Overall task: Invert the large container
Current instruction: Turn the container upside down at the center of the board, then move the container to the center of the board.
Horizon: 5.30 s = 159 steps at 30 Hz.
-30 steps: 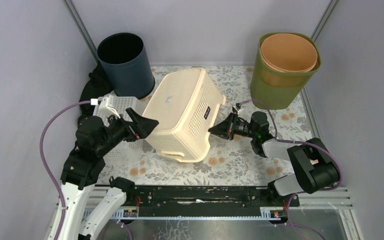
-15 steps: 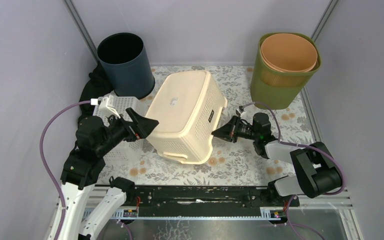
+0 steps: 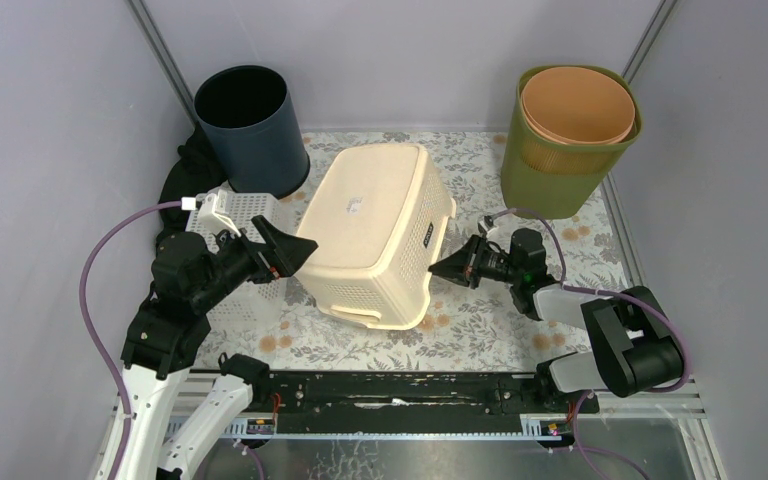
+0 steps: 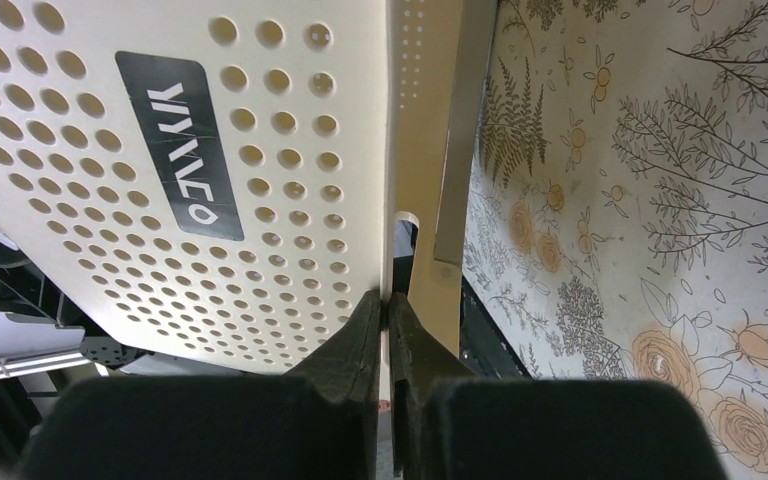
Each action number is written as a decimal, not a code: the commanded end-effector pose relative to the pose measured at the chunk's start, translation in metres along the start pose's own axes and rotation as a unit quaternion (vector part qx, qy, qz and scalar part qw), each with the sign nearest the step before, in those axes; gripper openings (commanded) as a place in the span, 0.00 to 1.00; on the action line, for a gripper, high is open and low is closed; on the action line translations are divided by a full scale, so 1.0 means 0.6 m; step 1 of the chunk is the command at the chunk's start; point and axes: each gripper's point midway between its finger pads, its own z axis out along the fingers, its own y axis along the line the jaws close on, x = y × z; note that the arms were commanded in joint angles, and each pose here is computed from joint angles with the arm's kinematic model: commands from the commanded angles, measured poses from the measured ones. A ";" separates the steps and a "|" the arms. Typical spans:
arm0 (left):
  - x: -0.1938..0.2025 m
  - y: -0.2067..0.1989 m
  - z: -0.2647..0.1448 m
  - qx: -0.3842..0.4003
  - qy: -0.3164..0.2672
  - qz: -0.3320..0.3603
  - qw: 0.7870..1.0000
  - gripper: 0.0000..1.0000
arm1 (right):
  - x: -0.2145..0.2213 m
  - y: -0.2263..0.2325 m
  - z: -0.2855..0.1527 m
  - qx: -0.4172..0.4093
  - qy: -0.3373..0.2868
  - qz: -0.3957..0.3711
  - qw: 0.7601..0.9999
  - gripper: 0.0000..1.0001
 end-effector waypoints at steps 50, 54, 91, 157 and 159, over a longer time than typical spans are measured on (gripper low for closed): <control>-0.006 -0.010 0.010 0.026 -0.014 0.004 1.000 1.00 | 0.010 -0.026 -0.031 -0.014 0.001 -0.014 1.000 0.04; -0.005 -0.010 0.010 0.026 -0.013 0.004 1.000 1.00 | 0.011 -0.032 -0.032 -0.015 0.000 -0.011 1.000 0.04; 0.007 0.000 0.024 0.024 0.001 0.002 1.000 1.00 | 0.015 -0.099 -0.043 -0.002 -0.008 0.028 1.000 0.02; 0.147 0.079 0.085 0.013 0.110 -0.085 0.990 1.00 | -0.004 -0.153 -0.025 -0.015 -0.007 0.082 0.996 0.43; 0.147 0.079 0.090 0.014 0.112 -0.087 0.990 1.00 | -0.006 -0.151 -0.025 -0.016 -0.007 0.082 0.996 0.46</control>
